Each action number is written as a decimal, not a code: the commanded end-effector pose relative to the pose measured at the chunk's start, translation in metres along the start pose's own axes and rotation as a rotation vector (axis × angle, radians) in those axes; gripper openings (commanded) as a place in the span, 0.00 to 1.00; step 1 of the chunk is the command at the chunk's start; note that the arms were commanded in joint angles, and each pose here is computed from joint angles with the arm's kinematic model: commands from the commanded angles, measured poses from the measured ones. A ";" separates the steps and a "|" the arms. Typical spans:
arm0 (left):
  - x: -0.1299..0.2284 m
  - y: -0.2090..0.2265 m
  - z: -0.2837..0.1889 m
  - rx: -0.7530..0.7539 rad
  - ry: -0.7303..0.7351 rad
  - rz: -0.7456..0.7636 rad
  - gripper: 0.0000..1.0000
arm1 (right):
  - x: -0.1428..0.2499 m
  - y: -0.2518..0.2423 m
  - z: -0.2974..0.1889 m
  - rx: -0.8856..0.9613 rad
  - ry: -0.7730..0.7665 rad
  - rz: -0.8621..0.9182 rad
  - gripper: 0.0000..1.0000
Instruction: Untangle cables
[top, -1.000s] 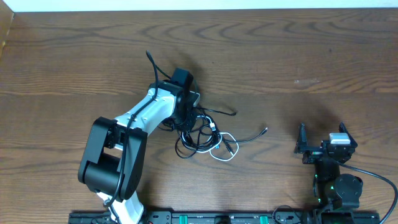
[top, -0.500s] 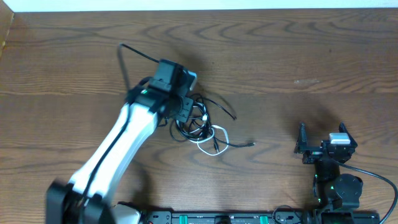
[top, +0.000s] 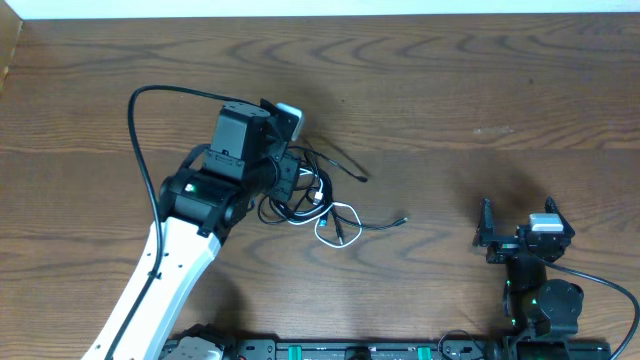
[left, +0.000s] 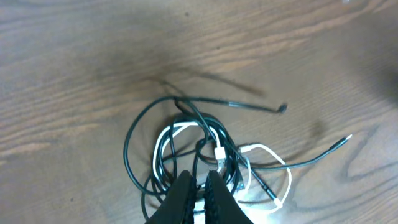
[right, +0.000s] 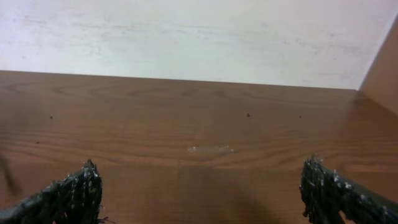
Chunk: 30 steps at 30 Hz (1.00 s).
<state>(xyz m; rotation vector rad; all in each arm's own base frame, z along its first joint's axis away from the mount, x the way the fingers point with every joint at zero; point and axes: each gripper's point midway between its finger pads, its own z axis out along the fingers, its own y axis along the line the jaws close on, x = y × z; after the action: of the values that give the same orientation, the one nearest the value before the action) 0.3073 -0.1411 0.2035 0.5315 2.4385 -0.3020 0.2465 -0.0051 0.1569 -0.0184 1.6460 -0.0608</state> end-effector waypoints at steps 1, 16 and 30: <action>0.001 0.003 0.003 -0.012 0.019 0.006 0.08 | 0.000 0.000 0.000 -0.003 -0.001 -0.009 0.99; 0.002 0.027 -0.001 -0.156 0.016 -0.066 0.94 | -0.060 0.041 -0.013 -0.268 -0.201 0.137 0.99; 0.003 0.081 -0.021 -0.325 -0.031 -0.253 0.95 | -0.116 0.062 0.009 -0.399 0.013 0.166 0.99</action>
<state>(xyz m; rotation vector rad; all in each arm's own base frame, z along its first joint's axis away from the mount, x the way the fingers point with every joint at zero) 0.3249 -0.0809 0.2004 0.2077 2.4832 -0.0326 0.2555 0.0478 0.2594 -0.1384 1.5931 0.3054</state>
